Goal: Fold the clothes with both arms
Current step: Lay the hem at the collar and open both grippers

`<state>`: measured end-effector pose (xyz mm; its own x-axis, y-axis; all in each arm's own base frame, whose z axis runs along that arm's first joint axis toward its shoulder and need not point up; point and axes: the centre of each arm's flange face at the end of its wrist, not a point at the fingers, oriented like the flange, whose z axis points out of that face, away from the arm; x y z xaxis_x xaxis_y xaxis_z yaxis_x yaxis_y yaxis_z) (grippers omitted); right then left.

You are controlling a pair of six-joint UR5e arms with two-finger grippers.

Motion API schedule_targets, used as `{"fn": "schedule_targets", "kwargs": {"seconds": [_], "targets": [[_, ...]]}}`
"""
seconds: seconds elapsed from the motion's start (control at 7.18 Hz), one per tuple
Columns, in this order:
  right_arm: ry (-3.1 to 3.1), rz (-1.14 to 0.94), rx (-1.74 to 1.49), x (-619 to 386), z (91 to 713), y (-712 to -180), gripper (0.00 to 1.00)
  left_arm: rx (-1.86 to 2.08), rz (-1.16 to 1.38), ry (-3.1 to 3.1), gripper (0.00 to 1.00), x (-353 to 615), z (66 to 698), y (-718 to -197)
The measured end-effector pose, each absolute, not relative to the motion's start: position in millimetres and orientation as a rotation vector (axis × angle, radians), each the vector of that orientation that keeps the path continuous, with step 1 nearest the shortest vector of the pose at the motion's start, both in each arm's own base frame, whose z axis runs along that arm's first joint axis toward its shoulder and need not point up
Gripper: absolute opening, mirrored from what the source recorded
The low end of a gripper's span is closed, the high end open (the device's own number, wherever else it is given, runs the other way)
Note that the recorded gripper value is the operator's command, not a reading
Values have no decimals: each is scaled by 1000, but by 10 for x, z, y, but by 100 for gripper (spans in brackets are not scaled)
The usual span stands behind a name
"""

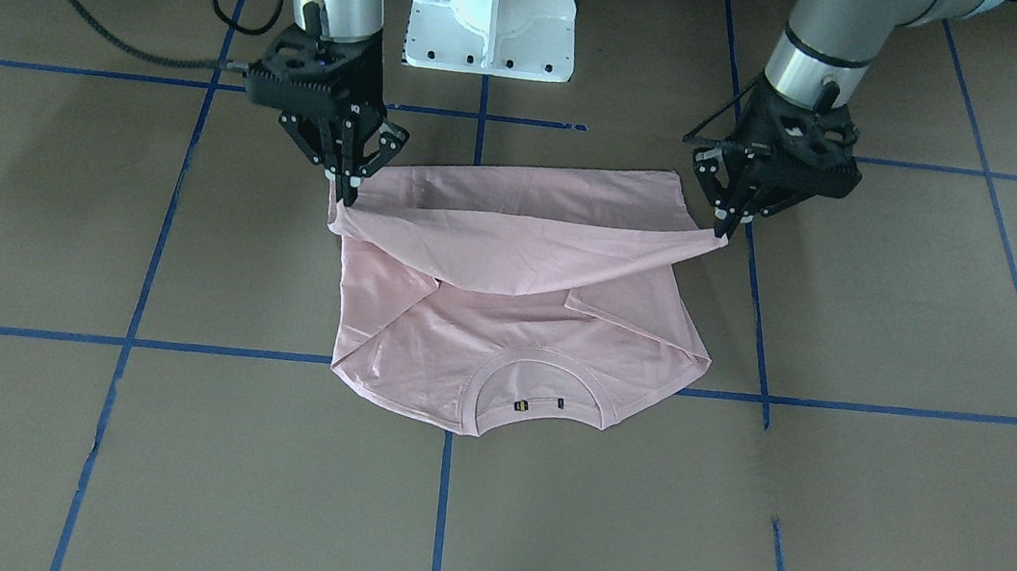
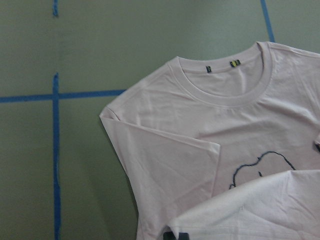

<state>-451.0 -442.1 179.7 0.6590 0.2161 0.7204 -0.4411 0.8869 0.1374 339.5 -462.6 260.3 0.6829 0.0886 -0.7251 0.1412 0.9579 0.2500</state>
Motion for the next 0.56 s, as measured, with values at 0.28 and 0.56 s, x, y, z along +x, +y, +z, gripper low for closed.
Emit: {"fn": "schedule_targets", "kwargs": {"seconds": [0.28, 0.56], "targets": [[-739, 383, 320, -4787, 2009, -5057, 0, 302, -45, 807, 0, 3688, 2950, -5066], [-734, 384, 324, -5132, 2428, -5454, 0, 314, -61, 787, 0, 3971, 3476, -5414]]}}
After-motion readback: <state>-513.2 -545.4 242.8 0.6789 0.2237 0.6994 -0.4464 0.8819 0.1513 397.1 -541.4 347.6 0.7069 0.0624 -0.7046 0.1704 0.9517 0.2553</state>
